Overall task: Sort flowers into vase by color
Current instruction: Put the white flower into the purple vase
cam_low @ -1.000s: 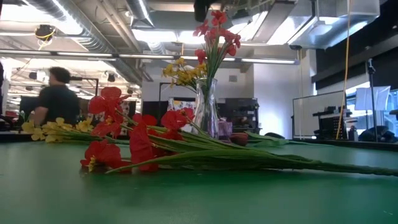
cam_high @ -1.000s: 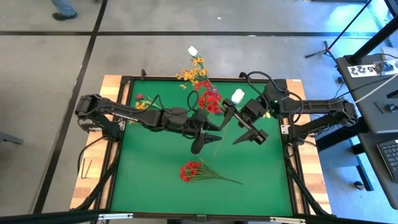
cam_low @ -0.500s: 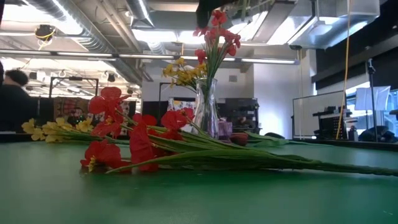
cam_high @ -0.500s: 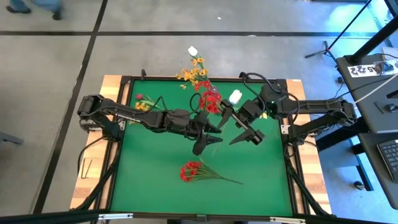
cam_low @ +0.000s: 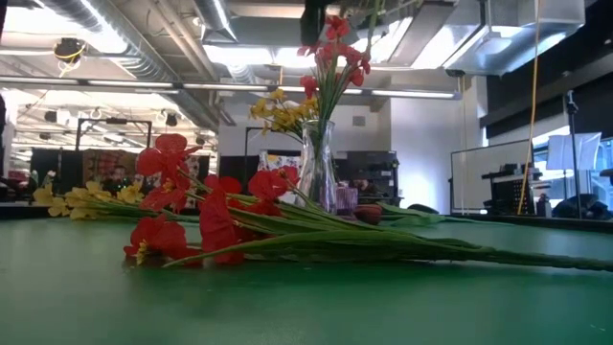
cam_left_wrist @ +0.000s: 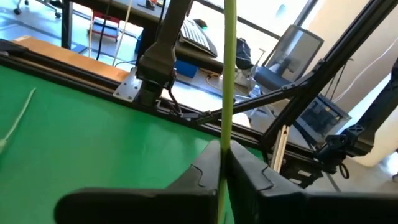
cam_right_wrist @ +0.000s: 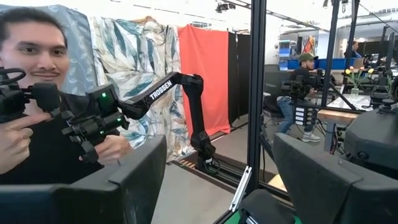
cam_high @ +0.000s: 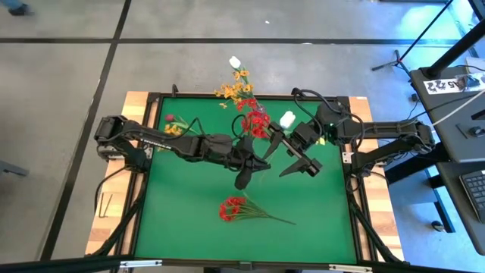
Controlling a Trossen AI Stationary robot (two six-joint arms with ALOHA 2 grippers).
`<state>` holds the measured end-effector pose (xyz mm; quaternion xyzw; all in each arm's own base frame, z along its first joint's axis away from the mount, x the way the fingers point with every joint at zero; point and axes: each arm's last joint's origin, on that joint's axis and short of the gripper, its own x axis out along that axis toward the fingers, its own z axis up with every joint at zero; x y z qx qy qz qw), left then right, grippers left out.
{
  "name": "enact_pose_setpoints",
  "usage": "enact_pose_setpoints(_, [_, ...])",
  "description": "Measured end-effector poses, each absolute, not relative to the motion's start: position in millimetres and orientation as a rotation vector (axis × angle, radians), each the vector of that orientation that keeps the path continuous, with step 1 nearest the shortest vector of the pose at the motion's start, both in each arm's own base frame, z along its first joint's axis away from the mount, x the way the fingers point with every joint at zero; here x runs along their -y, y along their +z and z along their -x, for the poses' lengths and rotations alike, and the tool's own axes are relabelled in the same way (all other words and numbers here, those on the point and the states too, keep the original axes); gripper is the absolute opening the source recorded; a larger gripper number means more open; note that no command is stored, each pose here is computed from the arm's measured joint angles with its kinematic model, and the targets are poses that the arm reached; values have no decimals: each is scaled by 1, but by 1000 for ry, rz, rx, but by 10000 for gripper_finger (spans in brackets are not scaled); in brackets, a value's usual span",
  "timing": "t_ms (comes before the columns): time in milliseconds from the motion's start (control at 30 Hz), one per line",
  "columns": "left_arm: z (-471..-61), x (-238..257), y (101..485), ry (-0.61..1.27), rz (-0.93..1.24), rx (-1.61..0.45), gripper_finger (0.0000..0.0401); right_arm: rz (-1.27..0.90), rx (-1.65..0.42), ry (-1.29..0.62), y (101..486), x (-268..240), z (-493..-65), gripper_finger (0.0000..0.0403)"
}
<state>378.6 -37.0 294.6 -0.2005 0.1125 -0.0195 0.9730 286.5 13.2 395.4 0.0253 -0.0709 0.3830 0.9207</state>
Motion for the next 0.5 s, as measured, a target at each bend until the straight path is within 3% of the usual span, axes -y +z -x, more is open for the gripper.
enact_pose_setpoints(500, [-377, 43, 289, -29, 395, -283, 2, 2, 224, 742, 401, -12, -286, 292])
